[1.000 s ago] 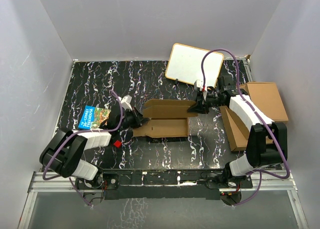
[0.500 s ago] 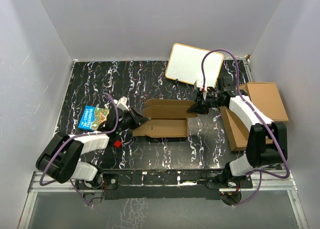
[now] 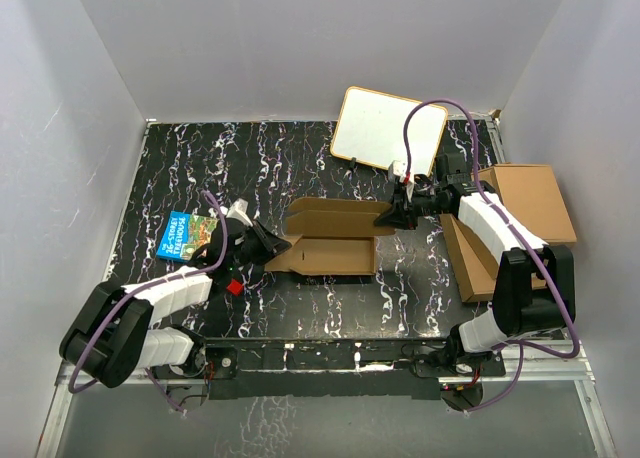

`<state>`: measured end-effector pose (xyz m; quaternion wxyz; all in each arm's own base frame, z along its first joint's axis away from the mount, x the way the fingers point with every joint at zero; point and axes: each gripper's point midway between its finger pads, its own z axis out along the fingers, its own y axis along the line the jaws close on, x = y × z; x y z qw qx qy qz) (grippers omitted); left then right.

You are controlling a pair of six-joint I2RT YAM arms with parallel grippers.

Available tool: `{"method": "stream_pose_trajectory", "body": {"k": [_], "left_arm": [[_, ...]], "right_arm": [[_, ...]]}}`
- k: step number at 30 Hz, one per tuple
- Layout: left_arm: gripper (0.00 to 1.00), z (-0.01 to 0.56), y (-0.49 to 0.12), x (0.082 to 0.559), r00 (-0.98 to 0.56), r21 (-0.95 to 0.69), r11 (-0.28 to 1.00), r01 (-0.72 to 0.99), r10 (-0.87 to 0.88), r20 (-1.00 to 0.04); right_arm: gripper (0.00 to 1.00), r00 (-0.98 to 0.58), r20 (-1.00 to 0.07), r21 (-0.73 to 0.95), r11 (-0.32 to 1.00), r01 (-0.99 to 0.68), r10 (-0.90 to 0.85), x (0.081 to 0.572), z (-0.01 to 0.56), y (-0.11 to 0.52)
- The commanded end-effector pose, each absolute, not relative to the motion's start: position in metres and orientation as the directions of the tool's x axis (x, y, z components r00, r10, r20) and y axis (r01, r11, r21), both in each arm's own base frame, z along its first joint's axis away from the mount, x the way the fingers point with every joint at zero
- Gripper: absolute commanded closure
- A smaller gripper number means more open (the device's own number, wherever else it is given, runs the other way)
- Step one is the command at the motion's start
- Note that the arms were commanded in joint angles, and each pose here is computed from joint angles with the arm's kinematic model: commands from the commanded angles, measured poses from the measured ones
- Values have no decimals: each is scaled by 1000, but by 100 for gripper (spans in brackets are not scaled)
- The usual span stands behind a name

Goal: Fold the paper box

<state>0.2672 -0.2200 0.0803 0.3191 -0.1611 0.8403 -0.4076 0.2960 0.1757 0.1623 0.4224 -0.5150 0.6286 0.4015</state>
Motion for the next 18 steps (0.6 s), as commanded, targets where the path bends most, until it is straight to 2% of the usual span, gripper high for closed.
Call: {"method": "stream_pose_trajectory", "body": {"k": [1,18], "left_arm": [[90,88,-221,270,-740,-783,622,4,-525,-421],[90,96,-231,276,-722,-790,610,55,-522,-453]], "right_arm": [[92,-2,-969,-24,102,-995,-247,297,186,182],[92,-29,-972,10,85,-996,-234,290,180,184]]}}
